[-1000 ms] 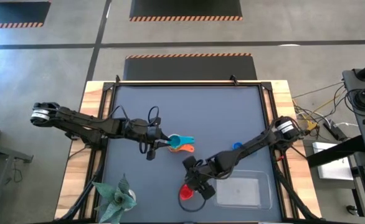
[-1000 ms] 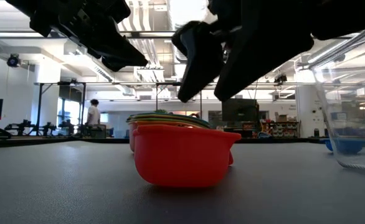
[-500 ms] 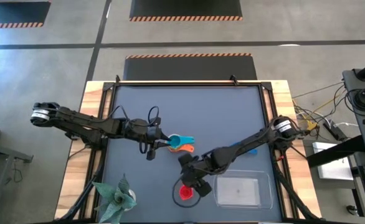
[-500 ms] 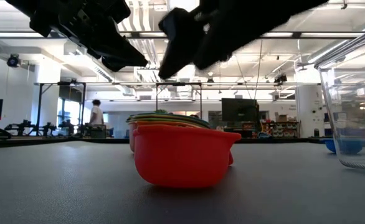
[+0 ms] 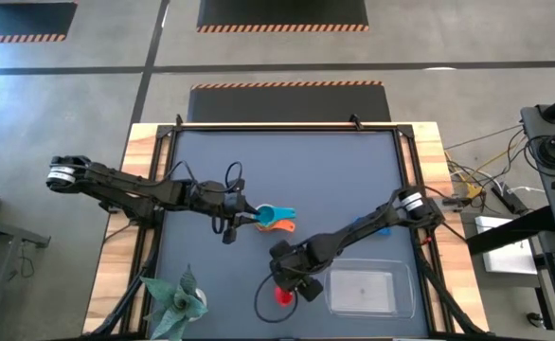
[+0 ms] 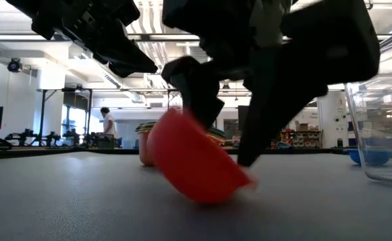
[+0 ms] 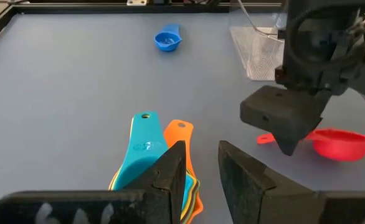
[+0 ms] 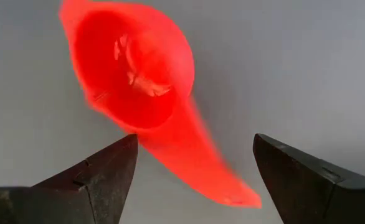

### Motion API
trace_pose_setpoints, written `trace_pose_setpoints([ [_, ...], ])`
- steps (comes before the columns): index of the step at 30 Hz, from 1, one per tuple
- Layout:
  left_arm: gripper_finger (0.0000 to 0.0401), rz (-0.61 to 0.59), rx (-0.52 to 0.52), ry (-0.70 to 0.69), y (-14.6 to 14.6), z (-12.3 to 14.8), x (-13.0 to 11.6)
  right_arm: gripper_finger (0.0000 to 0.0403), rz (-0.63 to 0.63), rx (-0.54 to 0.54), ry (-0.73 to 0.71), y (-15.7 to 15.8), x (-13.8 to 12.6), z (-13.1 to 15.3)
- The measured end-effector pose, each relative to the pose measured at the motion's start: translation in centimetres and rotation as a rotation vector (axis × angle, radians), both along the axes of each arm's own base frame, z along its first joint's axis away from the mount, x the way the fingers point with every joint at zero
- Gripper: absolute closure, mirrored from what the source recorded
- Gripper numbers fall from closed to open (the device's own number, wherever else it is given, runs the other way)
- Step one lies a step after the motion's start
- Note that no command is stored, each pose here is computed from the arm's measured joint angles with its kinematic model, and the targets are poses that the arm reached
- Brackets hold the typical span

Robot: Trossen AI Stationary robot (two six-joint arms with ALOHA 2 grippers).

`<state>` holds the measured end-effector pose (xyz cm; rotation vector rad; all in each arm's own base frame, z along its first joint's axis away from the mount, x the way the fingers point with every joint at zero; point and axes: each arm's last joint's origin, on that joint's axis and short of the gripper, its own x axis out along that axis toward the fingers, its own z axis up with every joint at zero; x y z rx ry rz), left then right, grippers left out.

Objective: Nest measuring cups in basket
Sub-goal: Stack the red measuring cup on top of the light blue measuring cup

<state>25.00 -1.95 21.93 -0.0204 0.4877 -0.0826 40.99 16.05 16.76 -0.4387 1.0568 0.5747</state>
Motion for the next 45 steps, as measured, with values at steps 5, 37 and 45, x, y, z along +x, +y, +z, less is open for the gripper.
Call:
trace_pose_setpoints([
  [5,0.0324,0.0,0.0,0.002,0.0,0.0,0.0,0.0094,0.016,-0.018,0.04,0.1,0.1,-1.5],
  [37,0.0324,0.003,0.001,0.002,0.0,0.0,0.0,0.0277,-0.023,-0.103,-0.003,-0.4,-0.3,0.2],
  [45,0.0324,0.009,0.017,-0.002,0.1,0.0,0.0,0.0277,-0.163,-0.258,-0.077,-1.7,-0.6,2.0],
])
